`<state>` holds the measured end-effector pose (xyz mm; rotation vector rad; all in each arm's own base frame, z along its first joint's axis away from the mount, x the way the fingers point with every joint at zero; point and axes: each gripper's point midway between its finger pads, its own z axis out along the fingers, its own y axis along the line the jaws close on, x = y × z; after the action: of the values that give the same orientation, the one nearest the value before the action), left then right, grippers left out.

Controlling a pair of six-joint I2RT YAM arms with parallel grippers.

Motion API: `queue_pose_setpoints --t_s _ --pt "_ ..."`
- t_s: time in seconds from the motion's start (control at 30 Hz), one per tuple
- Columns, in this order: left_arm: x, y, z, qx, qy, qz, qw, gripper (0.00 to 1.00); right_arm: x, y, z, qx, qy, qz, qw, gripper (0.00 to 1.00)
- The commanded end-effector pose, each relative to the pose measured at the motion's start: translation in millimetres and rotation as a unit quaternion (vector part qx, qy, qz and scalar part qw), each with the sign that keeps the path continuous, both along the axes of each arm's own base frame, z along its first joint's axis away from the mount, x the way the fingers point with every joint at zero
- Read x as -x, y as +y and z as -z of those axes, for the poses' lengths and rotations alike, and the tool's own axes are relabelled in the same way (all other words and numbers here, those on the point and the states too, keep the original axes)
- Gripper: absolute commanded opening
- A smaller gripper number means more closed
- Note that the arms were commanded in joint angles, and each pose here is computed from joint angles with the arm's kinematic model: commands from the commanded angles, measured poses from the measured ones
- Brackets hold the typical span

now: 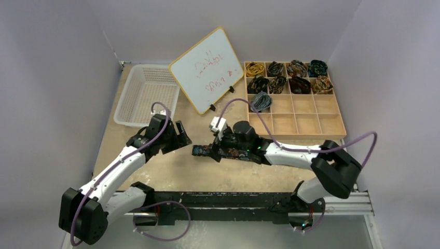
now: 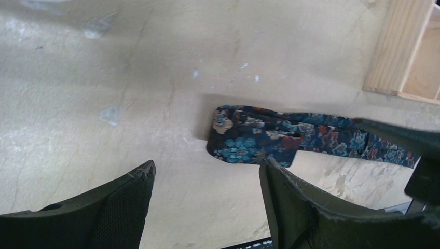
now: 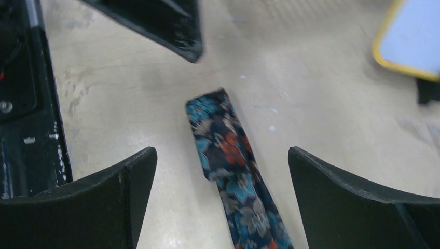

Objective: Roll the ties
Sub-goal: Roll the tie at the center of the board.

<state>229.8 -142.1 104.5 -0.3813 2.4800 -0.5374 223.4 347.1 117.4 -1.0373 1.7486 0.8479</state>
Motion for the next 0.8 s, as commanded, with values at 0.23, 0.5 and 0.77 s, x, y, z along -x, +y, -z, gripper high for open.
queue_pose_setpoints --t_s 0.23,0.5,0.77 --pt "8.5 20.6 17.8 0.034 0.032 -0.030 0.998 0.72 -1.5 56.1 42.4 0.131 -0.090 -0.122 0.980 0.98" --pt "7.1 23.1 15.7 0.026 0.029 -0.025 0.999 0.72 -5.7 53.5 69.3 0.191 -0.085 -0.145 0.967 0.92" --pt "7.5 22.2 16.6 0.026 0.031 -0.020 0.999 0.71 -9.4 60.2 79.9 0.200 -0.075 -0.148 0.966 0.75"
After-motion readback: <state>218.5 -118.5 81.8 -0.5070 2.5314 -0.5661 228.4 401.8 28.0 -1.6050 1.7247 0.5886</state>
